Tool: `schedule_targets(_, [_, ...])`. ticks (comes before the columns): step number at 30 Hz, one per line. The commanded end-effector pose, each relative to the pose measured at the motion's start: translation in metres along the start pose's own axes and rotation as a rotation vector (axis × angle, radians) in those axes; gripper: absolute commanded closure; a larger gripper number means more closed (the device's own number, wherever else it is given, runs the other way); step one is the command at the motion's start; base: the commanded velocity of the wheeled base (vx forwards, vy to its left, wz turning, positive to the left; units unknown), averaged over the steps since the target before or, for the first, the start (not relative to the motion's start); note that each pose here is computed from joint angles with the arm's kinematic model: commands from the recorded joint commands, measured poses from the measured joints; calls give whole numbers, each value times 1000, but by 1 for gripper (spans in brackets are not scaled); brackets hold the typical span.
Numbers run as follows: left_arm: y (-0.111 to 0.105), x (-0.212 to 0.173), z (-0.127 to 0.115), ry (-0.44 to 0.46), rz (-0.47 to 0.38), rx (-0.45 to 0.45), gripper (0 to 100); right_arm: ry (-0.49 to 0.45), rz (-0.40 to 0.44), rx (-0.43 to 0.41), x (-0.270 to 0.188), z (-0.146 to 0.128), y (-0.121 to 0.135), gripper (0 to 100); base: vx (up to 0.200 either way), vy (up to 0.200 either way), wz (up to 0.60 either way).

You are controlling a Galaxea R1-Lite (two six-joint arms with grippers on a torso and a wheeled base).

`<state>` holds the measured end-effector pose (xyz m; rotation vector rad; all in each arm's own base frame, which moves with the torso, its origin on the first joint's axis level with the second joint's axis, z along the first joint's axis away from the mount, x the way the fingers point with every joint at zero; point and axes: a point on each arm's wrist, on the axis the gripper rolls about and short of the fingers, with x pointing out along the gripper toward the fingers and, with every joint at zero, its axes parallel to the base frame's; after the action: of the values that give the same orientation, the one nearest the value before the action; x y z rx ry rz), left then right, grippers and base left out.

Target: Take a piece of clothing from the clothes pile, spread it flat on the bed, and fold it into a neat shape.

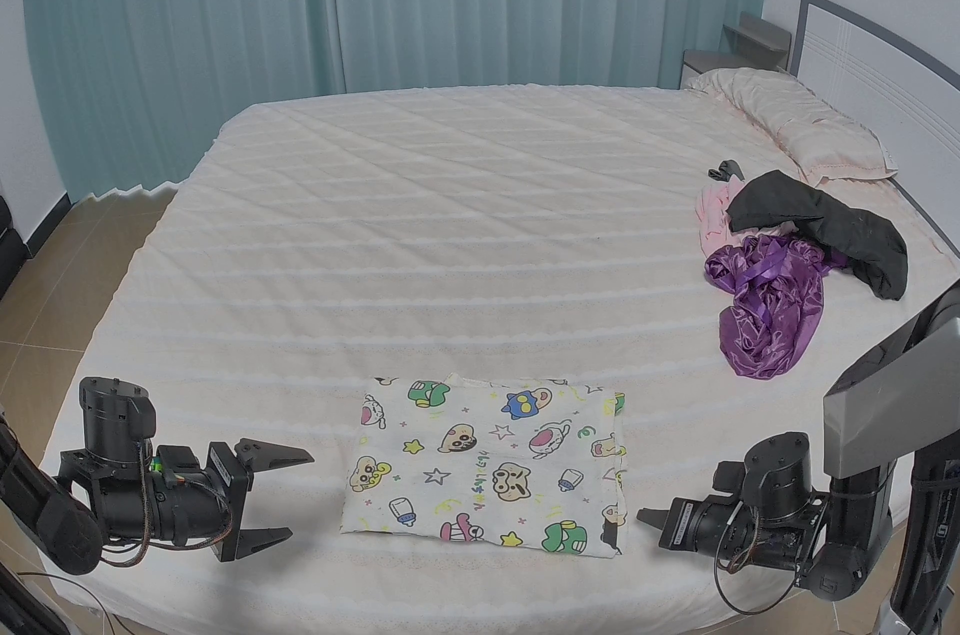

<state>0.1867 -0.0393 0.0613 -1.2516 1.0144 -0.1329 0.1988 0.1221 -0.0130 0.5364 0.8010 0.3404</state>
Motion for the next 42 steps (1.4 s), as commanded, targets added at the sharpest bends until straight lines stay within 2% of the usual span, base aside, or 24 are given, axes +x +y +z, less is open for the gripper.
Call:
schedule_targets(1, [0, 0, 0, 1, 1, -1, 0, -10, 5, 3, 0, 2, 0, 0, 0, 0, 0])
schedule_targets(7, [0, 0, 0, 1, 0, -1, 0, -177, 38, 38, 18, 44, -1, 0, 0, 0, 0])
schedule_targets(9, [0, 0, 0, -1, 1, 1, 0, -207, 31, 45, 29, 60, -1, 0, 0, 0, 0])
schedule_targets(10, [0, 0, 0, -1, 1, 1, 0, -207, 31, 45, 29, 60, -1, 0, 0, 0, 0])
schedule_targets(12, [0, 0, 0, 1, 0, 1, 0, -222, 18, 55, 49, 85, 4, 0, 0, 0, 0])
schedule_targets(13, [0, 0, 0, 1, 0, 1, 0, -222, 18, 55, 49, 85, 4, 0, 0, 0, 0])
schedule_targets(14, [0, 0, 0, 1, 1, 0, 0, -205, 5, 59, 65, 99, 10, 0, 0, 0, 0])
schedule_targets(20, [0, 0, 0, 1, 2, 1, 0, -180, -4, 57, 109, 128, 27, 0, 0, 0, 0])
schedule_targets(28, [1, 0, 0, 0, 4, 0, 0, -147, -22, 50, 134, 121, 26, 0, 0, 0, 0])
schedule_targets(42, [1, 1, 0, -1, 5, -1, 0, -140, -22, 52, 117, 119, 30, 0, 0, 0, 0])
